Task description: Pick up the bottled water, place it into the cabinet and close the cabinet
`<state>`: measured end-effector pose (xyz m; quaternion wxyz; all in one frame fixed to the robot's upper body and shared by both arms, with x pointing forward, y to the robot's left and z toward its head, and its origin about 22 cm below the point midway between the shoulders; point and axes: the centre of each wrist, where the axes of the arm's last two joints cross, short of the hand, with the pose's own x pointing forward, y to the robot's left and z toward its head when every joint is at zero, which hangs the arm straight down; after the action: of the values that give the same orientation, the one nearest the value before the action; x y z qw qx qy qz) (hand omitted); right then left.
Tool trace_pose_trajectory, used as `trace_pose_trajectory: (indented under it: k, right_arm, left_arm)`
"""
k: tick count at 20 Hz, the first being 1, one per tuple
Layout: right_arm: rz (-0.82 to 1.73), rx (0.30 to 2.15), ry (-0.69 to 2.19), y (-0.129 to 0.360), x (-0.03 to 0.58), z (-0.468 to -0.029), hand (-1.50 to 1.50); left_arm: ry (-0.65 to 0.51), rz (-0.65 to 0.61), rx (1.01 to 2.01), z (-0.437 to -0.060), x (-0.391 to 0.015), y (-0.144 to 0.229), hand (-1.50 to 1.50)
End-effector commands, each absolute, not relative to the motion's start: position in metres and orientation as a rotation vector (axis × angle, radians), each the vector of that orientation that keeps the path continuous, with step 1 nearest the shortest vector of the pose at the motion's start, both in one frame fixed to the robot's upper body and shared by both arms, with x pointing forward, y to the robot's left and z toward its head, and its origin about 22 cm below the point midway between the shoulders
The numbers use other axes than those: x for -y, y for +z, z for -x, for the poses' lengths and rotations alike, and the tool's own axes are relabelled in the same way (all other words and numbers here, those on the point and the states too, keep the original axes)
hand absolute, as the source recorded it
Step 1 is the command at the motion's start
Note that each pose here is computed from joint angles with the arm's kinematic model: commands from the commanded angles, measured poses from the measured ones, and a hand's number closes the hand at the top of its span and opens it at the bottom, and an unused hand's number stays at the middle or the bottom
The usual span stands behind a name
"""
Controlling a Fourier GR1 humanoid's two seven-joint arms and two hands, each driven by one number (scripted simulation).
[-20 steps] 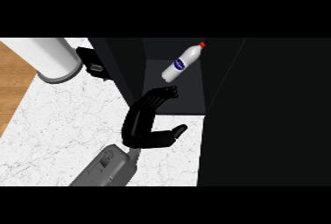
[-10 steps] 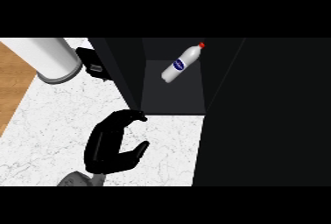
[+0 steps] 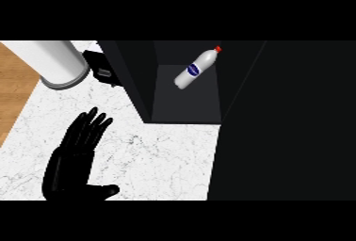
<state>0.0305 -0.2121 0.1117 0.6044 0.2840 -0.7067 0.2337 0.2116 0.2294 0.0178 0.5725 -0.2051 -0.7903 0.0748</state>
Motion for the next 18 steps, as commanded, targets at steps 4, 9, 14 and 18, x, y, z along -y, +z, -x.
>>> trace_pose_trajectory:
  k: [4, 9, 14, 18]
  right_arm:
    - [-0.72, 1.676, 0.851, 0.161, 0.196, -0.03, 1.5]
    - [-0.779, 1.667, 0.916, 0.157, 0.189, -0.035, 1.5]
    - [-0.884, 1.648, 0.697, 0.148, 0.175, -0.032, 1.5]
    - [-0.978, 1.667, 0.644, 0.144, 0.168, -0.035, 1.5]
  left_arm:
    - [0.221, 0.46, 1.833, -0.194, -0.272, 0.025, -1.5]
    - [0.214, 0.481, 1.837, -0.19, -0.287, 0.04, -1.5]
    - [0.203, 0.496, 1.836, -0.178, -0.308, 0.043, -1.5]
    - [0.199, 0.514, 1.839, -0.177, -0.311, 0.04, -1.5]
